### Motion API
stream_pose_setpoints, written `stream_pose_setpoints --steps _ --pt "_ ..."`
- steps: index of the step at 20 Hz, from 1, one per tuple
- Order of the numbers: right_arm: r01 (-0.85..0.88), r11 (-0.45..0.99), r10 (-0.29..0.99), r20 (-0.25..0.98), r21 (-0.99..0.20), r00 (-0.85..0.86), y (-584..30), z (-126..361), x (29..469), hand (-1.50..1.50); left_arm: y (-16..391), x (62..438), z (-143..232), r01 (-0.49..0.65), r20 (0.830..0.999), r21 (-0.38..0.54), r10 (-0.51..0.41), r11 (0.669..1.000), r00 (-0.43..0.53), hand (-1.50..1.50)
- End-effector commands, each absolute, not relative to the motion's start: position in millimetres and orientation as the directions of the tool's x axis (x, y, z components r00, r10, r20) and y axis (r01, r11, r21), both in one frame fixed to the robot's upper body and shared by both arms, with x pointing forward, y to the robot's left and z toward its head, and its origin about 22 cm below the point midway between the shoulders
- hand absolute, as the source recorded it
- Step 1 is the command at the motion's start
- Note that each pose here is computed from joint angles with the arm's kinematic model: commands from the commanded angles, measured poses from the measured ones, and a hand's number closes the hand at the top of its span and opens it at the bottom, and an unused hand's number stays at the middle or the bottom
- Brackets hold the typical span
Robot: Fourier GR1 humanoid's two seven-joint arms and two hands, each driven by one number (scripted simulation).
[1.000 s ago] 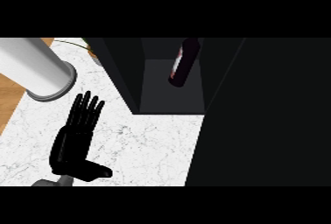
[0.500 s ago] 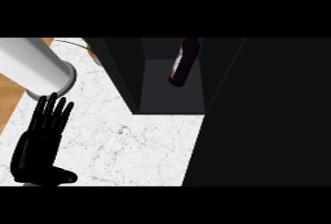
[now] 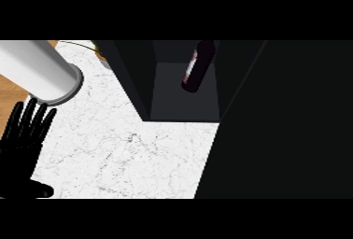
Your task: Pick up the wine, place it into the cabinet and close the cabinet
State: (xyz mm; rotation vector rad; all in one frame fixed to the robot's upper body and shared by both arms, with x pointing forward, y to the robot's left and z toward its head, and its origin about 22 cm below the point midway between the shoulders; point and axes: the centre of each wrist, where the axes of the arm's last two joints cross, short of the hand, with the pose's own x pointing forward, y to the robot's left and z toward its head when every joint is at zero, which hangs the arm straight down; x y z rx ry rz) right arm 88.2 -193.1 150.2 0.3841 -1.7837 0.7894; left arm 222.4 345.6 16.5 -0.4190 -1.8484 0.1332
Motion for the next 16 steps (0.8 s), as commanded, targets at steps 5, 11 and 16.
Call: stream_pose_setpoints --steps 5,11,16 --pt "-0.712 0.691 -0.121 0.949 -0.129 -0.29 -166 173 76 1.5 355 224 27 0.247 0.896 -0.31 0.369 0.918 -0.247 -1.5" --pt "-0.708 0.689 -0.115 0.941 -0.155 -0.318 -156 176 95 1.5 369 235 35 0.249 0.9 -0.282 0.346 0.926 -0.266 -1.5" --pt "-0.703 0.691 -0.097 0.942 -0.169 -0.321 -134 180 121 1.5 361 227 18 0.251 0.905 -0.295 0.354 0.922 -0.235 -1.5"
